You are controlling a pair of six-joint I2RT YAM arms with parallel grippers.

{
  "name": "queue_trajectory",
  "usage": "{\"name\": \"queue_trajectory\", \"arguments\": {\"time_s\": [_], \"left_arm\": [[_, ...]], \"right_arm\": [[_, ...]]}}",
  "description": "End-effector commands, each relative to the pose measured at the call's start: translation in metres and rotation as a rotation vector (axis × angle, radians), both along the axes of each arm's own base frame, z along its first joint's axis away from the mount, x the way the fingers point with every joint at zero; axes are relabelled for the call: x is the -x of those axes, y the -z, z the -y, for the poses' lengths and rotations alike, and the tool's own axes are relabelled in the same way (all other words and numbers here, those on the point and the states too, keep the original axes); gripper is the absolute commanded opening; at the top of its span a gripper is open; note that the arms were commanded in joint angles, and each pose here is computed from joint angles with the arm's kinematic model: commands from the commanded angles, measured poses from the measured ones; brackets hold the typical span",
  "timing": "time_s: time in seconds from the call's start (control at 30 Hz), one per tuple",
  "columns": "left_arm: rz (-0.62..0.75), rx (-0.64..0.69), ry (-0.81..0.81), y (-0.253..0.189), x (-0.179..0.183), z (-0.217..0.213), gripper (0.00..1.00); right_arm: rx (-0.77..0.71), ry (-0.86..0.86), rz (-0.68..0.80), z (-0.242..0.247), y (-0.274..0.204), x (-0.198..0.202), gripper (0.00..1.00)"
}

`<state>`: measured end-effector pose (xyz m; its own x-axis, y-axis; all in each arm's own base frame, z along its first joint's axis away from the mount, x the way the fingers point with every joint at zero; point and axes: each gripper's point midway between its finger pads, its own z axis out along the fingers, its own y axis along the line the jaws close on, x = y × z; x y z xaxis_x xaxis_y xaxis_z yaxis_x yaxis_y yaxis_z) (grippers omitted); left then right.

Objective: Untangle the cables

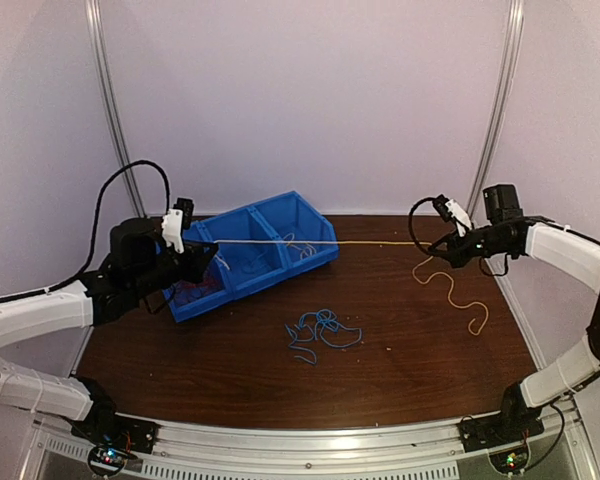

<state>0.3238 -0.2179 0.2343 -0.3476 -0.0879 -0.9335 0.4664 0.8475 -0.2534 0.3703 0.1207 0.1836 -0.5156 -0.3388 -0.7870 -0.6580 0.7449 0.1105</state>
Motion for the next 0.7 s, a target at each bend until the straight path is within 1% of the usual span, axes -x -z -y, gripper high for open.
{"name": "queue_trajectory", "arguments": {"time_s": [0.0,0.13,0.2,0.23,0.3,0.33,0.4,0.47,0.67], "left_arm": [[0.033,-0.025,-0.043,-0.011,-0.004,-0.012,0.00],[0.008,-0.008,-0.001,0.001,-0.001,-0.004,0.00],[0.004,0.013,0.079,0.004,0.005,0.009,0.00],[0.000,0.022,0.114,0.006,0.007,0.015,0.07],[-0.012,0.029,0.160,0.008,0.008,0.025,0.29],[-0.018,0.034,0.171,0.008,0.007,0.028,0.37],[-0.021,0.046,0.188,0.008,0.007,0.032,0.47],[-0.022,0.056,0.194,0.008,0.006,0.034,0.50],[-0.021,0.075,0.197,0.009,0.006,0.036,0.51]], "right_arm": [[0.045,0.133,0.081,0.032,-0.019,-0.017,0.00],[0.037,0.150,0.147,0.038,-0.047,-0.026,0.00],[0.019,0.133,0.189,0.035,-0.066,-0.027,0.00],[0.005,0.129,0.209,0.033,-0.077,-0.029,0.00],[-0.017,0.121,0.237,0.030,-0.095,-0.032,0.00],[-0.022,0.112,0.251,0.027,-0.104,-0.033,0.00],[-0.025,0.096,0.272,0.021,-0.119,-0.036,0.00],[-0.025,0.088,0.290,0.018,-0.132,-0.039,0.00],[-0.029,0.074,0.396,0.011,-0.188,-0.044,0.00]]}}
